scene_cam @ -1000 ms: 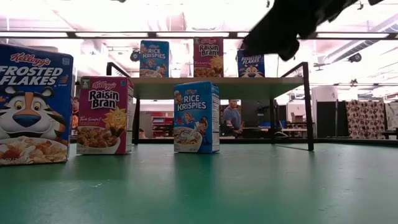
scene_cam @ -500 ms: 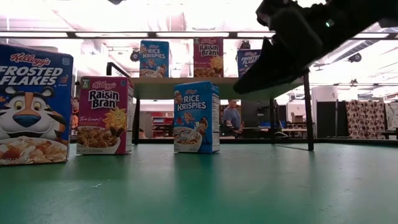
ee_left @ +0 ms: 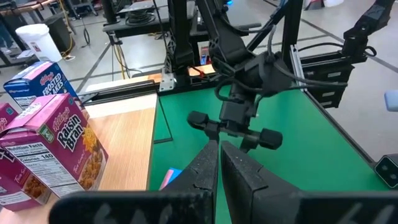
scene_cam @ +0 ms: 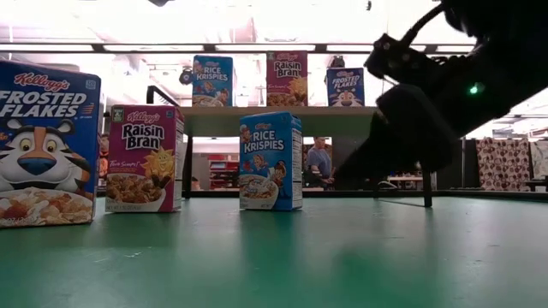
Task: Stack cereal on shelf
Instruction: Put the light blue cereal box, aligned with the other light blue cereal box on the shelf
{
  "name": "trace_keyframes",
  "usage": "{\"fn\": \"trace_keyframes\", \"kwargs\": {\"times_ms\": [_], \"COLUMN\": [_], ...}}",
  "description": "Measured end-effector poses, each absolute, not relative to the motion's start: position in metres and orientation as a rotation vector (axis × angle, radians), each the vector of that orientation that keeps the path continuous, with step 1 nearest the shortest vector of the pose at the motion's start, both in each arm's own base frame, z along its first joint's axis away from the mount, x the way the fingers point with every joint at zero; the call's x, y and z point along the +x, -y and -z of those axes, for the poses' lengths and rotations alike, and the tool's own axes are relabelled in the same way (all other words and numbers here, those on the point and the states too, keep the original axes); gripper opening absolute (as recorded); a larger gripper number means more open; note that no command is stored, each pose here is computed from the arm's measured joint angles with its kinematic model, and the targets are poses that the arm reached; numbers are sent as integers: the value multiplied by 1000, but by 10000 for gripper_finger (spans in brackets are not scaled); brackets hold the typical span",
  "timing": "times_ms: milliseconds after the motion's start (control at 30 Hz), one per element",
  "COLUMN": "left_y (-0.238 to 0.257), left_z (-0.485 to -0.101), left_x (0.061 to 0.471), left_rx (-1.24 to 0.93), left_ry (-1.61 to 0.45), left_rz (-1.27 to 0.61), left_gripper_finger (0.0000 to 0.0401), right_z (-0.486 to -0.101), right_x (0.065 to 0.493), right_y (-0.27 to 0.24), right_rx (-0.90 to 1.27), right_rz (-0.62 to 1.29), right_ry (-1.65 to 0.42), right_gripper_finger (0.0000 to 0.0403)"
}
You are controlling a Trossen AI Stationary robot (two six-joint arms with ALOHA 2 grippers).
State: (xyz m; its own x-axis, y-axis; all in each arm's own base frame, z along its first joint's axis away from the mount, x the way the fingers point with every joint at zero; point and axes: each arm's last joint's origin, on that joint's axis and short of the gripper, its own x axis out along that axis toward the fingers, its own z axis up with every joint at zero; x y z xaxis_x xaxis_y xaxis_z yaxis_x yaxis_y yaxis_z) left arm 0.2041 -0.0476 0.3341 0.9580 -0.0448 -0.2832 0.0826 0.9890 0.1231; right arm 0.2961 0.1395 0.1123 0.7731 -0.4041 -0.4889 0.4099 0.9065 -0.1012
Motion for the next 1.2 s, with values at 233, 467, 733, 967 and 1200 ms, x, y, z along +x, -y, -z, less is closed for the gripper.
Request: {"fn": "trace_keyframes", "kwargs": {"times_ms": [233,467,733,967,1200], "left_y": [48,48,48,48,48], "left_z": [-334,-334,-334,-334,-334], "left_x": [204,204,204,204,204], "left_rx": [136,136,136,140,140], "left_ry": [-288,-289,-289,-288,-288], "left_rz": [65,65,65,66,66], "left_gripper_finger": [1,1,1,1,1], "right_z": [-116,-123,-126,-126,-114], "right_x": [308,323,327,329,340], "right_y": [-133,-116,-107,-105,-107], "right_rx": [20,52,34,26,-12], "right_rz": [476,544,628,651,674], "right_ry": [-427,-400,-367,-347,-299], "right_gripper_finger": [180,223,272,273,261]}}
